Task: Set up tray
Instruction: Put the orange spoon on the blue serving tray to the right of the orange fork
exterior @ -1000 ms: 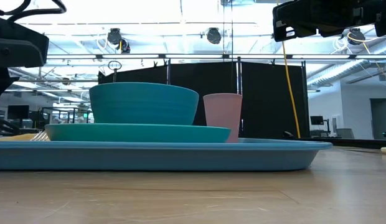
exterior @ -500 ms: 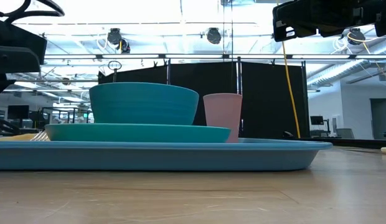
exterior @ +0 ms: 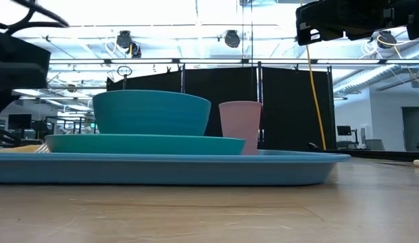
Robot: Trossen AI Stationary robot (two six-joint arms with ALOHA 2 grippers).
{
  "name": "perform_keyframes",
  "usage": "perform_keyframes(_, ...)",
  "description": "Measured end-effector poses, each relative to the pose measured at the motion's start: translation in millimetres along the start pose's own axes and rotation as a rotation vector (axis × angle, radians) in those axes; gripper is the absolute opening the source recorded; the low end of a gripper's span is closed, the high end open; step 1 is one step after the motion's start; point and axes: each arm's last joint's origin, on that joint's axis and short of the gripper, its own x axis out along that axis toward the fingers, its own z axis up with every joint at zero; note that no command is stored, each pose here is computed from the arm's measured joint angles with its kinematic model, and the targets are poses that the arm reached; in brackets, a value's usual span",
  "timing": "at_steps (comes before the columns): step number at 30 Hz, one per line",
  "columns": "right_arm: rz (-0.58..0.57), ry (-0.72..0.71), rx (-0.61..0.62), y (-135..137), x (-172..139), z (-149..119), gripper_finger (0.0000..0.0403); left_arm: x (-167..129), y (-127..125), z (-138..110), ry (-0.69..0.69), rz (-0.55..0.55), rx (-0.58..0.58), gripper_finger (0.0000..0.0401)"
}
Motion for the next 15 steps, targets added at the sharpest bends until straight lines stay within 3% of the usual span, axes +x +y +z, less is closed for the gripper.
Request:
perform_keyframes(10, 0.0, 0.0, 0.0, 0.0, 0.0, 0.0, 0.0, 3.0, -2.8, 3.2, 0.031, 0.004, 0.004, 0.0118)
perform_keyframes(15, 0.0, 0.0, 0.0, 0.0, 0.0, 0.0, 0.0, 3.4, -2.0, 3.2, 0.03, 0.013, -0.002, 0.0071)
